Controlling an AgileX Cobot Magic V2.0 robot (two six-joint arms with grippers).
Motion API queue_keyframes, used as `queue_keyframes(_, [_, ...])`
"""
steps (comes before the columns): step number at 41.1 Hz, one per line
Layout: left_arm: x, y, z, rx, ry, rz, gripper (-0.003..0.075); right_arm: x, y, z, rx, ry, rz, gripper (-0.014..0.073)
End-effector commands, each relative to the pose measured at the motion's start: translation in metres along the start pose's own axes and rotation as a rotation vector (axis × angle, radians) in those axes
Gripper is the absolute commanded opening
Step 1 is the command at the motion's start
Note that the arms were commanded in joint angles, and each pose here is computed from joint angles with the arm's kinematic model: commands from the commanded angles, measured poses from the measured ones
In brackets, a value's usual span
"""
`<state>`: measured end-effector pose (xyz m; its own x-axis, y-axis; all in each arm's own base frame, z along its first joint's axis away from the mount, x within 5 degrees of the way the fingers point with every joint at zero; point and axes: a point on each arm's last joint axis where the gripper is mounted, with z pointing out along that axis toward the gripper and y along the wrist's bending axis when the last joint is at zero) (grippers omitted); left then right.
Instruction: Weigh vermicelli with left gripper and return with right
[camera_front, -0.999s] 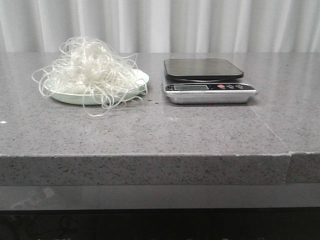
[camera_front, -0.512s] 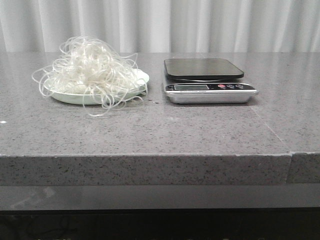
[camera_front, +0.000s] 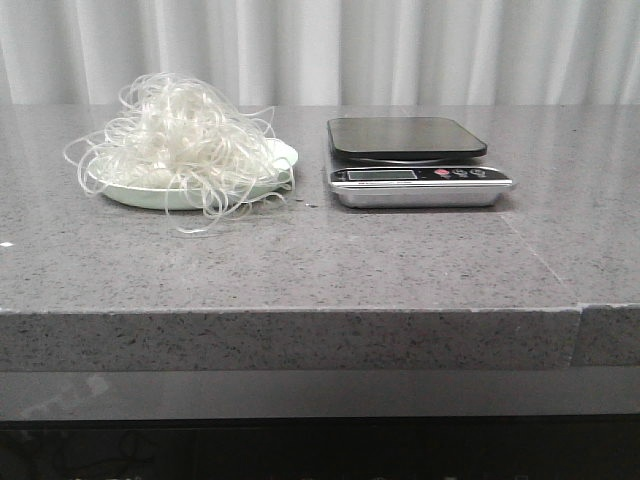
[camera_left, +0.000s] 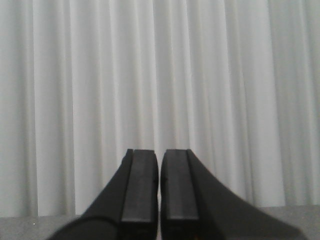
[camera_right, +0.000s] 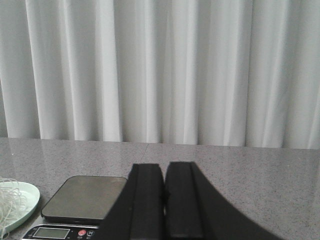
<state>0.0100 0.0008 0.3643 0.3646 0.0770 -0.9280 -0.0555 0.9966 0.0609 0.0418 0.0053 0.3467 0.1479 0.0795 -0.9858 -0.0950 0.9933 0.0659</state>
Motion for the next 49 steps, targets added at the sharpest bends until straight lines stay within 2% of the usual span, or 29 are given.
queue_keyframes(1, [-0.023, 0.001, 0.017, 0.006, 0.033, -0.017, 0.0146, -0.029, 0.002, 0.013, -0.003, -0.010, -0.014, 0.0159])
queue_keyframes(7, [-0.029, 0.002, 0.043, 0.011, 0.146, -0.016, 0.0146, -0.035, 0.002, 0.039, -0.005, 0.117, -0.013, 0.0159])
queue_keyframes(22, [0.022, -0.002, 0.089, 0.029, 0.537, -0.012, 0.0146, 0.012, -0.003, 0.099, 0.011, 0.437, -0.003, 0.0159])
queue_keyframes(27, [0.032, -0.003, 0.095, 0.032, 0.610, -0.011, 0.0146, 0.022, -0.005, 0.110, 0.017, 0.493, -0.026, 0.0159])
queue_keyframes(40, [0.046, -0.004, 0.111, 0.036, 0.658, -0.010, 0.0151, 0.036, -0.006, 0.123, 0.021, 0.562, -0.024, 0.0168])
queue_keyframes(42, [0.047, -0.004, 0.113, 0.037, 0.665, -0.010, 0.0174, 0.037, -0.006, 0.124, 0.022, 0.564, -0.024, 0.0206])
queue_keyframes(45, [0.049, -0.004, 0.114, 0.037, 0.672, -0.010, 0.0260, 0.037, -0.006, 0.124, 0.022, 0.562, -0.026, 0.0310])
queue_keyframes(47, [0.050, -0.004, 0.116, 0.038, 0.675, -0.010, 0.0371, 0.036, -0.006, 0.124, 0.022, 0.560, -0.027, 0.0412])
queue_keyframes(49, [0.050, -0.004, 0.116, 0.038, 0.671, -0.010, 0.0462, 0.036, -0.006, 0.124, 0.022, 0.559, -0.027, 0.0477])
